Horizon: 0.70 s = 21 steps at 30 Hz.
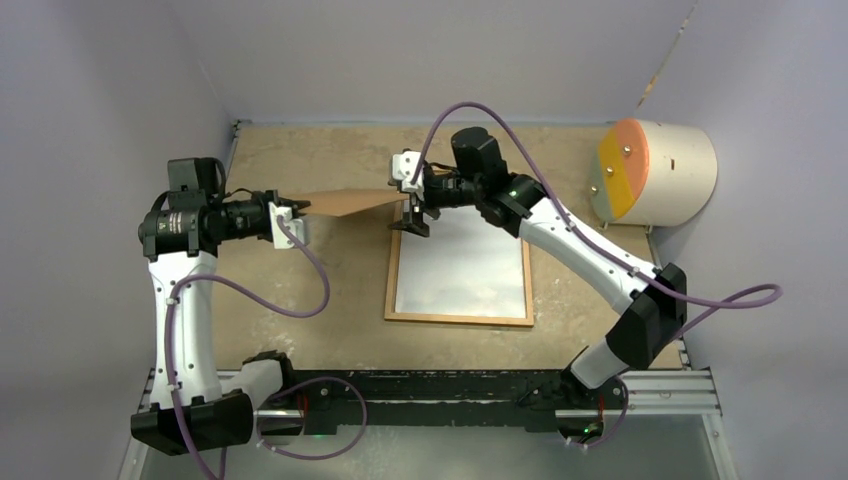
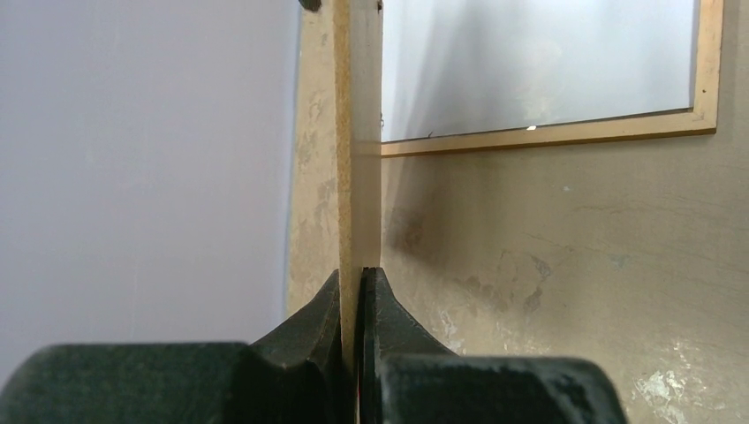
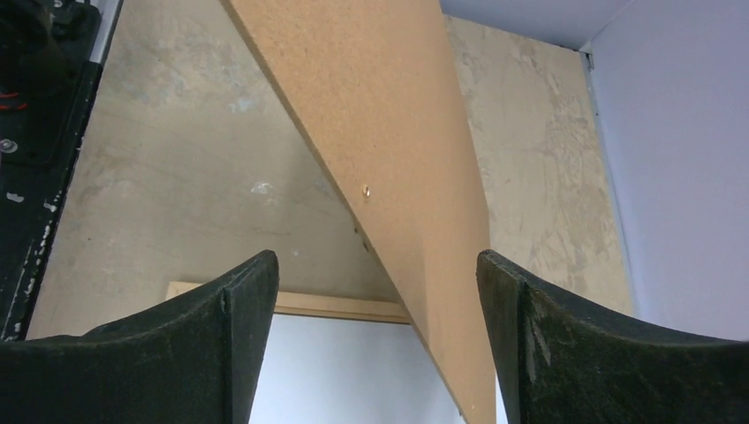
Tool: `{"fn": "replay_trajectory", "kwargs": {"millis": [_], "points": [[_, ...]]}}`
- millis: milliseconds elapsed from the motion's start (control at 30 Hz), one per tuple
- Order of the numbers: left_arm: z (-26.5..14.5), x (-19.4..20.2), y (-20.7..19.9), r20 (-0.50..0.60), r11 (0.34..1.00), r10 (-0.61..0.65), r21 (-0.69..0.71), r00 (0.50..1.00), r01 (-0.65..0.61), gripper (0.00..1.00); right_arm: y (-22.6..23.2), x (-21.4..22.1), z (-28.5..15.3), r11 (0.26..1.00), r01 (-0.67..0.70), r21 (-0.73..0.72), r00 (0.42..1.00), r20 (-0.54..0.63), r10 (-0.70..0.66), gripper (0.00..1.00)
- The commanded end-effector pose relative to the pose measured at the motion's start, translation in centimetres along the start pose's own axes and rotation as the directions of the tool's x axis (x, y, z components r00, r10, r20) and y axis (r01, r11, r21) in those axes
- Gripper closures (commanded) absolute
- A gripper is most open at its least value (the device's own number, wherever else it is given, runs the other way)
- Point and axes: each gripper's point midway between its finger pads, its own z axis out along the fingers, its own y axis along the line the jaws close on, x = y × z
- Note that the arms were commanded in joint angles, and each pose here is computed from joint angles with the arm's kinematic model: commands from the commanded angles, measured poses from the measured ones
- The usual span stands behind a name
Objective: Put the photo into the frame
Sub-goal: Turn over the photo frame item on the photo frame.
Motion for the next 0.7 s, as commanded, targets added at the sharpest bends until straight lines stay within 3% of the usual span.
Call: {"fn": "replay_trajectory", "kwargs": {"millis": [0, 100, 367, 667], "points": [[-0.6, -2.9, 2.6, 0.077, 0.989, 0.136, -0.069, 0.988, -0.131, 1.00, -2.3, 0.7, 1.0, 0.993, 0.082, 0.088, 0.996, -0.026, -0.080, 0.19], [-0.7, -2.9, 2.7, 0.077, 0.988, 0.143, -0.073, 0.987, -0.137, 1.00, -3.1, 0.9, 1.3, 0.986, 0.101, 0.129, 0.995, -0.026, -0.099, 0.26], [-0.5, -2.5, 2.9, 0.072, 0.989, 0.136, -0.070, 0.988, -0.131, 1.00, -4.5, 1.7, 1.8, 0.976, 0.118, 0.181, 0.992, -0.052, -0.111, 0.64], [-0.4, -2.3, 3.4, 0.070, 0.988, 0.141, -0.078, 0.988, -0.136, 1.00, -4.5, 2.3, 2.5, 0.979, 0.113, 0.170, 0.993, -0.046, -0.107, 0.72]]}}
